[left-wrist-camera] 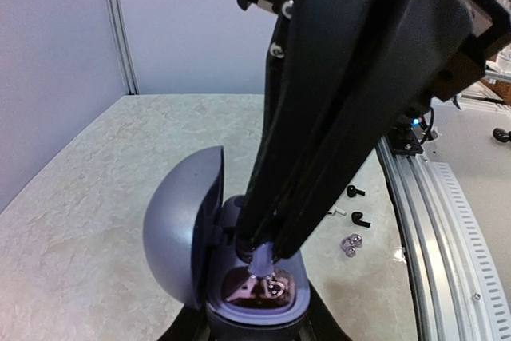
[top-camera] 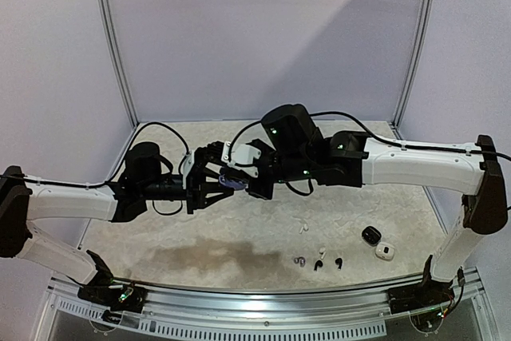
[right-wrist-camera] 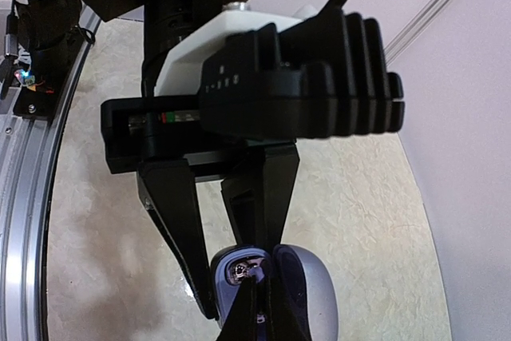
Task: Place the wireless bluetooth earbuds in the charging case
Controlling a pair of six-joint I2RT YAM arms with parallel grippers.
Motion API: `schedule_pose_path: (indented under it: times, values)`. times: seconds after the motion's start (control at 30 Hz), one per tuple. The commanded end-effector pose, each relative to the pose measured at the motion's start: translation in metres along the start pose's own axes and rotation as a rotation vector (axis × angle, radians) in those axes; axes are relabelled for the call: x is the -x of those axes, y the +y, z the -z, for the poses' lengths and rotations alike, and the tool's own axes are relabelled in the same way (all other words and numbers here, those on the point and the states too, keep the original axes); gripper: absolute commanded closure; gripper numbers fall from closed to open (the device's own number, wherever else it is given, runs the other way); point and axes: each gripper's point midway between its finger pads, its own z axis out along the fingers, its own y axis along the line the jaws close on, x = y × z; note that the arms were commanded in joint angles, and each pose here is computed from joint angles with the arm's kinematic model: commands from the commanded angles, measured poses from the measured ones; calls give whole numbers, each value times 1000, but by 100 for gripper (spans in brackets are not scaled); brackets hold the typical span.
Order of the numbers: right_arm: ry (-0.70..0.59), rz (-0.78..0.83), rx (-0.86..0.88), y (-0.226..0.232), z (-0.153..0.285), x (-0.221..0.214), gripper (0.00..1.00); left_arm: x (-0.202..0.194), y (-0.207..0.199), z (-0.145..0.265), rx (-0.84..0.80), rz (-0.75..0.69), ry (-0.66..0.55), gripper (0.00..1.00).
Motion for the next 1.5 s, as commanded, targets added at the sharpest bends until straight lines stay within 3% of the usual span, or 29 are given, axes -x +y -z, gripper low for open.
schedule_pose_path:
  times: [0.0,0.63,1.47]
  values:
    - [37,-15,62,17,-17,-20,97,25,-3,-3,-5,-81,-77,100]
    - [-18,-107,36,14,-15,-19,92,28,-4,-1,1,-117,-103,100]
    - [33,-133,-3,6,-2,-29,80,28,-9,-3,-31,-134,-103,100]
